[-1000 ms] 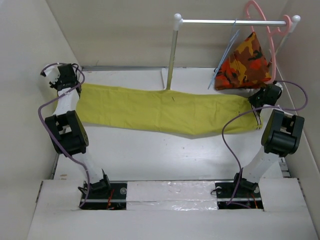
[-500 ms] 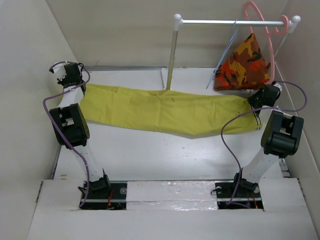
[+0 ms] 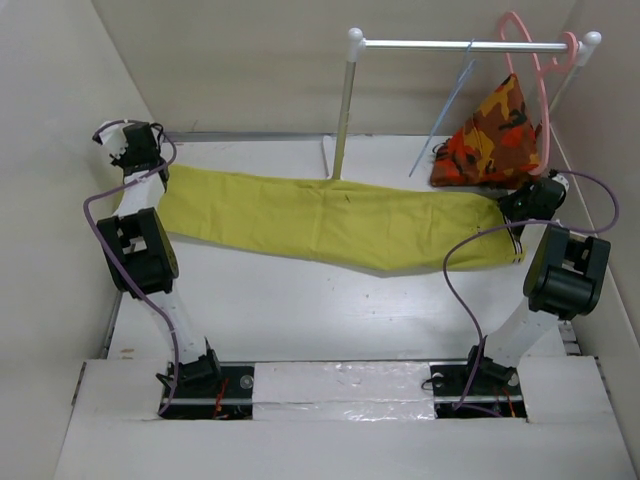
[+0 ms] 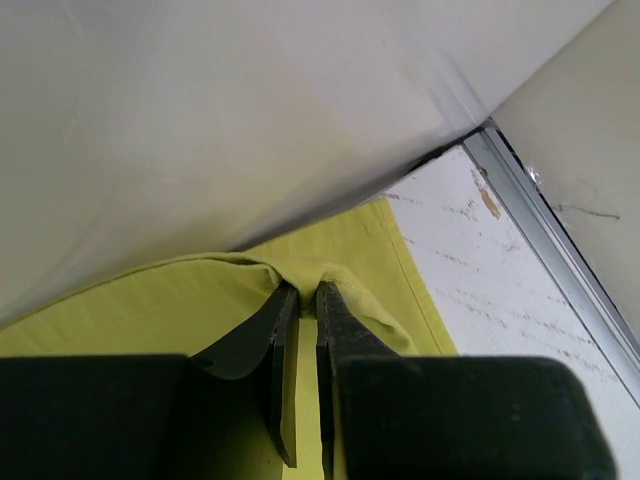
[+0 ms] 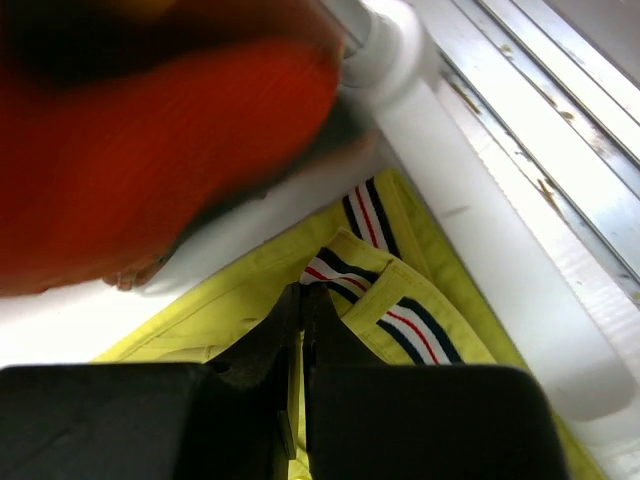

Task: Place the trousers on the hanger
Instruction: Fold the trousers at the center of the board.

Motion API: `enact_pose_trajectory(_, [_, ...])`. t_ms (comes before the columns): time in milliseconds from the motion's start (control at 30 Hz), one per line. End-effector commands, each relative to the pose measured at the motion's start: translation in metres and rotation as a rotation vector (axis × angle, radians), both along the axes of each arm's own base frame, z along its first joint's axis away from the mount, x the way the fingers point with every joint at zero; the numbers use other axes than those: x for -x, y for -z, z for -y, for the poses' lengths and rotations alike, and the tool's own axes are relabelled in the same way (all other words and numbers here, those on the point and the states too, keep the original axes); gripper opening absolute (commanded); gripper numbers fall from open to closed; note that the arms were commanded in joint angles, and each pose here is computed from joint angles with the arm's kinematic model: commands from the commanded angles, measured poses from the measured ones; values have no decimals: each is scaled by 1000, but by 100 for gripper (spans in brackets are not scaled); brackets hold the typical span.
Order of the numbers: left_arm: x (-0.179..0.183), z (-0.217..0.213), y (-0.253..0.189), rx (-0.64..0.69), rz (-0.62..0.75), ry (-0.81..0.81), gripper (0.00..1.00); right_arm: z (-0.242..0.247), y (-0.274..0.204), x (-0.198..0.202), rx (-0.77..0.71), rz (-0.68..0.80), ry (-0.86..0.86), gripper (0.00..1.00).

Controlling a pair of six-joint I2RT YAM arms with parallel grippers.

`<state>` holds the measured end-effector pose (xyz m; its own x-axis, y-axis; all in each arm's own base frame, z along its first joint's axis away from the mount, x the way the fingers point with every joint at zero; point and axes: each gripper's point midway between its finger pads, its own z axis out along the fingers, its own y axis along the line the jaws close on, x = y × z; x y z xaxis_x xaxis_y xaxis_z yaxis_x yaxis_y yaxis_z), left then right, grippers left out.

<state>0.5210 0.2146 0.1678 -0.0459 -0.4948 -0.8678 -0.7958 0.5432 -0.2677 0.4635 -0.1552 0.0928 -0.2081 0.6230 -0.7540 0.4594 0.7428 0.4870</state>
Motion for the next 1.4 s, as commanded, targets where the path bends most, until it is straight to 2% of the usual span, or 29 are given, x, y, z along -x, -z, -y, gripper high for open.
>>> enact_pose_trajectory(0, [-4, -21, -75, -53, 173, -38, 0, 17, -34, -12, 48, 106, 33, 0])
enact_pose_trajectory(200, [-34, -5, -80, -36, 236, 30, 0, 26, -25, -14, 34, 117, 41, 0])
enact_pose_trajectory(233, [-41, -7, -59, -23, 187, 30, 0, 27, -24, -15, 34, 115, 40, 0])
enact_pose_trajectory(267, [-50, -1, -55, -22, 173, 47, 0, 28, -26, -16, 37, 117, 43, 0])
enact_pose_trajectory(300, [-60, -4, -69, -36, 194, 51, 0, 29, -26, -17, 40, 116, 43, 0])
enact_pose_trajectory(333, [-69, 1, -44, -18, 141, 60, 0, 29, -27, -18, 42, 117, 43, 0])
enact_pose_trajectory(400, [-81, -1, -49, -22, 157, 70, 0, 30, -29, -19, 51, 116, 40, 0])
enact_pose_trajectory(433, [-87, 3, -29, -14, 120, 78, 0, 30, -29, -19, 53, 117, 38, 0])
enact_pose_trajectory(500, [-94, 3, -32, -31, 115, 66, 0, 30, -32, -22, 55, 125, 27, 0])
enact_pose_trajectory(567, [-90, 0, -8, -15, 37, 41, 0, 23, -32, -26, 48, 128, 3, 0])
enact_pose_trajectory(667, [-89, -3, -4, -43, 0, 50, 0, 17, -32, -33, 66, 108, -10, 0])
enact_pose_trajectory(733, [-90, -5, 6, -59, -45, 56, 6, 15, -30, -34, 76, 88, -11, 0])
enact_pose_trajectory(767, [-89, -8, 7, -73, -63, 54, 18, 15, -29, -33, 78, 84, -11, 0])
enact_pose_trajectory(833, [-89, -11, 10, -82, -90, 44, 28, 13, -28, -33, 76, 84, -24, 9])
enact_pose_trajectory(867, [-88, -11, 6, -88, -92, 41, 37, 11, -28, -32, 76, 83, -27, 13])
enact_pose_trajectory(900, [-85, -11, 8, -89, -102, 41, 43, 11, -30, -31, 81, 83, -31, 26])
enact_pose_trajectory(967, [-82, -10, -11, -96, -76, 47, 54, 10, -33, -29, 85, 79, -35, 41])
enact_pose_trajectory(1000, [-77, -7, -10, -91, -84, 55, 57, 10, -38, -28, 85, 79, -37, 55])
enact_pose_trajectory(1033, [-77, 0, -18, -92, -70, 67, 58, 7, -40, -28, 89, 79, -53, 61])
enact_pose_trajectory(1067, [-72, 8, -42, -101, -34, 75, 58, 6, -43, -27, 90, 83, -60, 66])
enact_pose_trajectory(1100, [-60, 15, -26, -95, -72, 79, 58, 3, -41, -23, 83, 66, -67, 71])
enact_pose_trajectory(1133, [-51, 17, -54, -106, -12, 74, 58, 0, -49, -19, 94, 74, -82, 73])
enact_pose_trajectory(1167, [-46, 29, -52, -90, -3, 89, 56, -2, -51, -14, 94, 74, -82, 73])
enact_pose_trajectory(1200, [-34, 40, -22, -41, -48, 131, 52, -4, -55, -10, 98, 88, -80, 74])
enact_pose_trajectory(1233, [-26, 47, -35, -7, 6, 133, 48, -10, -55, 2, 93, 92, -82, 74])
enact_pose_trajectory(1267, [-19, 52, -26, 19, -1, 139, 40, -13, -55, 8, 92, 94, -87, 74])
enact_pose_trajectory(1300, [-9, 64, 0, 68, -44, 180, 36, -21, -56, 11, 94, 104, -101, 74])
enact_pose_trajectory(1333, [0, 68, 10, 96, -73, 183, 31, -32, -43, 20, 81, 79, -122, 72])
enact_pose_trajectory(1367, [7, 72, 14, 122, -77, 178, 24, -35, -50, 27, 87, 91, -124, 68])
